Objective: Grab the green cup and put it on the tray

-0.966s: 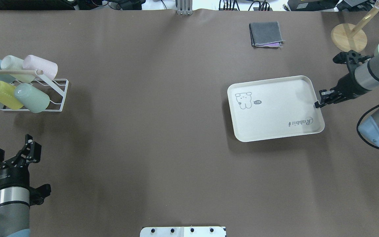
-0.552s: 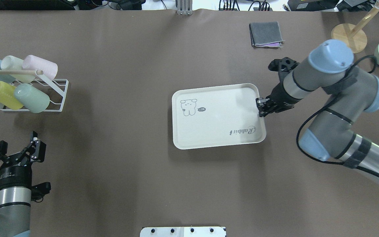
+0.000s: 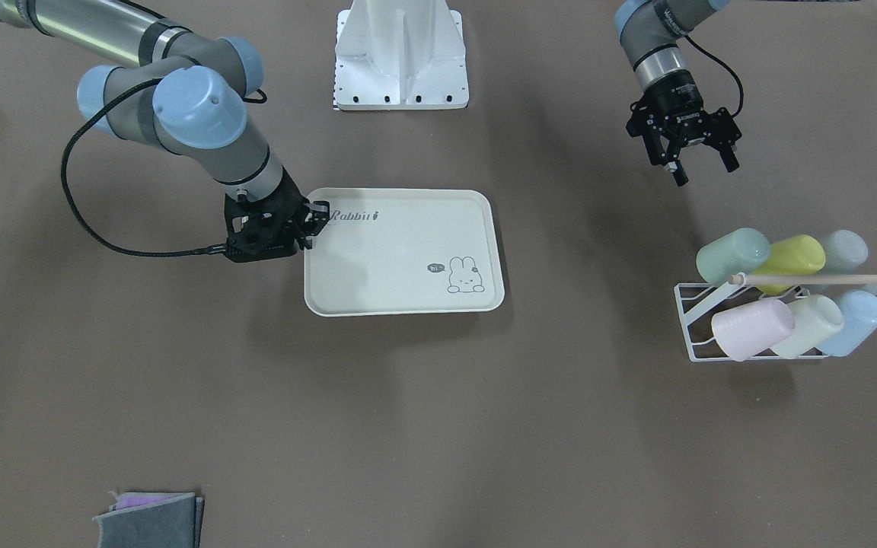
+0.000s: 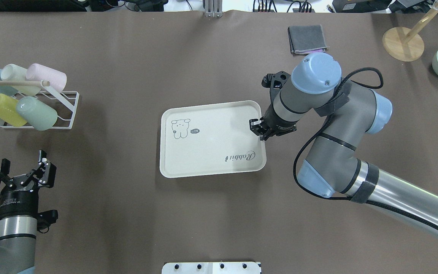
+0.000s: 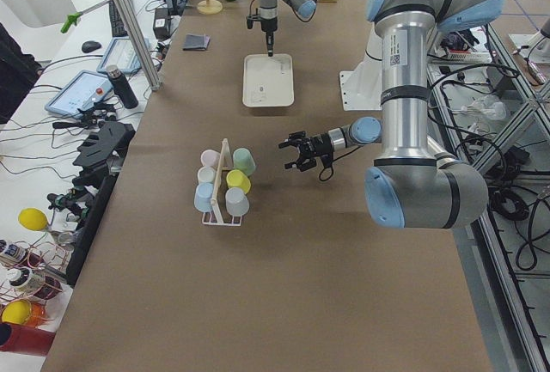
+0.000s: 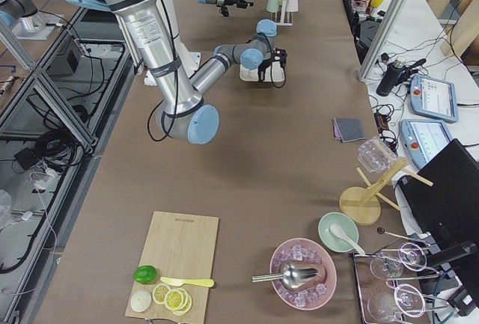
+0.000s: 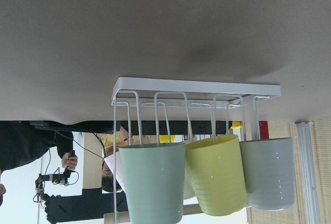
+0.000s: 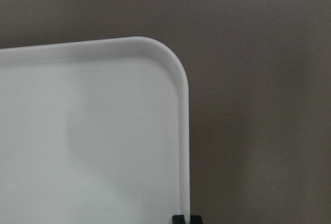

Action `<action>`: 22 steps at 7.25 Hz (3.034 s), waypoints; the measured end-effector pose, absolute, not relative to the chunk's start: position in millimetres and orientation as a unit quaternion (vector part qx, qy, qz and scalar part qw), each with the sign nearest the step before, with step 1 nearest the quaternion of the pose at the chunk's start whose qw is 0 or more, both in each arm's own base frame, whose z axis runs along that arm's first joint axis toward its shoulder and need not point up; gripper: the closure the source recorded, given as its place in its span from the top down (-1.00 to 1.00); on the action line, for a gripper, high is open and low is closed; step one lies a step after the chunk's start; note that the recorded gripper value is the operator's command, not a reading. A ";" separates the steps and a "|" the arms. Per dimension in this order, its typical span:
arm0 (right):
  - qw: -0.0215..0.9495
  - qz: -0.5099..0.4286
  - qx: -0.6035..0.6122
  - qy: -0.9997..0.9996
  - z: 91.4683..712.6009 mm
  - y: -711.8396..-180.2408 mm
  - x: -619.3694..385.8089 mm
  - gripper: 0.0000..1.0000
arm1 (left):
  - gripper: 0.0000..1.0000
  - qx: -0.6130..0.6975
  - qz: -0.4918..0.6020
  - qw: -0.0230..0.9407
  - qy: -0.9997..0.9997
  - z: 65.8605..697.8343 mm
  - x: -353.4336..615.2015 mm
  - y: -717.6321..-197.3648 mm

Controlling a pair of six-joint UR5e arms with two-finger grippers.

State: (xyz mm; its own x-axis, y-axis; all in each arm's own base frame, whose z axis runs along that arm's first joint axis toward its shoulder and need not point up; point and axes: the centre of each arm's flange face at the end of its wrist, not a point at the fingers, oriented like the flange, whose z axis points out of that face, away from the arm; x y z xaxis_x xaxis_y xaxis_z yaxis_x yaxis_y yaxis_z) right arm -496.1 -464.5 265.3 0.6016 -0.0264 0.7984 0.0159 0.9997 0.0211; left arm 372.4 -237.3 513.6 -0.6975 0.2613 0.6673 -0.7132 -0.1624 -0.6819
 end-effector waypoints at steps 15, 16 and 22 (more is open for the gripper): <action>0.907 -0.107 0.093 -0.397 513.8 -548.1 -110.9 1.00 | 0.96 0.164 0.674 0.360 -0.623 530.2 394.4 -316.3; 0.906 -0.133 0.106 -0.387 558.1 -521.6 -51.6 1.00 | 0.96 0.162 0.674 0.361 -0.624 531.8 393.6 -318.1; 0.934 -0.018 0.011 -0.358 646.7 -394.4 94.3 1.00 | 0.96 0.152 0.674 0.364 -0.625 539.7 400.7 -327.1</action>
State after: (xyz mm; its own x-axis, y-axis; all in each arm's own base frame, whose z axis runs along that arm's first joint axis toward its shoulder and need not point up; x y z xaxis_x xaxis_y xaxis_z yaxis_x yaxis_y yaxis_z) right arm 94.3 -394.4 646.7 0.7437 -0.0409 0.6673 0.0255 0.9991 0.0328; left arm 400.7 -327.1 539.7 -0.6892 0.3001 0.6595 -0.6800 0.0462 -0.7317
